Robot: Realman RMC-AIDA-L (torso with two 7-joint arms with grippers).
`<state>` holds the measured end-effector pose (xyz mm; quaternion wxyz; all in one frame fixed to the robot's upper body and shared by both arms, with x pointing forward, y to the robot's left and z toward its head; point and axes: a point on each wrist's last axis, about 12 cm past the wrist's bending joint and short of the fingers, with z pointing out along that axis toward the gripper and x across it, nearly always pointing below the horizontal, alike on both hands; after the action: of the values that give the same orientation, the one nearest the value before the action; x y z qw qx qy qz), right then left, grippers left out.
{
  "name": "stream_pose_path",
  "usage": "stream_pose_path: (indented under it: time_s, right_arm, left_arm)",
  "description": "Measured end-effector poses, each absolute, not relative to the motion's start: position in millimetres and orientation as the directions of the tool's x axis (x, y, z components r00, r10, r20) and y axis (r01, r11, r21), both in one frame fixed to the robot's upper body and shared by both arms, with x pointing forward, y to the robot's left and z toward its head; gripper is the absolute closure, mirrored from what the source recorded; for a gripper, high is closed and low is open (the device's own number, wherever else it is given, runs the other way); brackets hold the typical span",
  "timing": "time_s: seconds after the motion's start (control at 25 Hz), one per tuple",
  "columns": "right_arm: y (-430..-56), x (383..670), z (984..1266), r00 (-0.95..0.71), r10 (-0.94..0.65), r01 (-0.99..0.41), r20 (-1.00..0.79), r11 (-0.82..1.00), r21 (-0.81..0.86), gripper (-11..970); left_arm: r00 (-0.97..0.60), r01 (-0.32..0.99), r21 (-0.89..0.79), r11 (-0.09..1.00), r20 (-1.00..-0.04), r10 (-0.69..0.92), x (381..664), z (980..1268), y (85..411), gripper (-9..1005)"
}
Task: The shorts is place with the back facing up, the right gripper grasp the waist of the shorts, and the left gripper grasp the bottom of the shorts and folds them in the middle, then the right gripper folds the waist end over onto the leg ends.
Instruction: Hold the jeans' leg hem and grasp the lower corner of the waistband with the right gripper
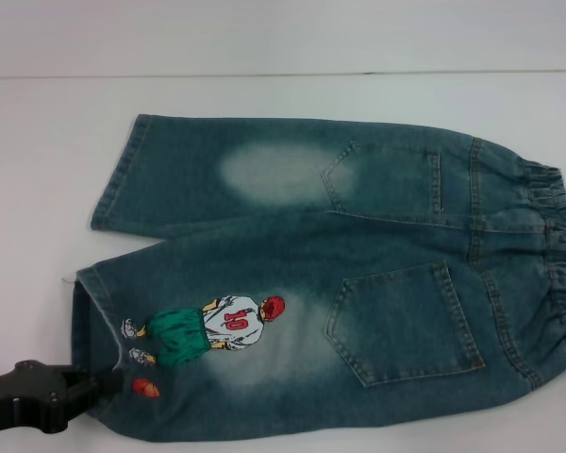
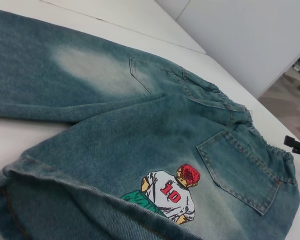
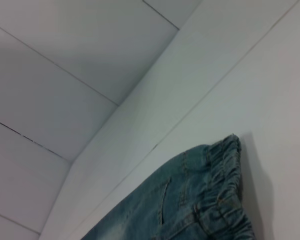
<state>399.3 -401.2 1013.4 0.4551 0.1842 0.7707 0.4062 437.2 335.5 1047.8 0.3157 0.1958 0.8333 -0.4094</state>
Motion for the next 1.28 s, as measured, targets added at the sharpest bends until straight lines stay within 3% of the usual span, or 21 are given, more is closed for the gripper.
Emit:
stream_pose_path:
  time_s: [1.28]
  right_arm:
    - [-386.0,418.9,1011.5,-0.648,0.574,-0.101,-0.501,0.587,0.803,79]
  left_arm:
    - [-0.723,0.584,-0.559,0.588,-0.687,0.066,440.0,1048.7,335.1,949]
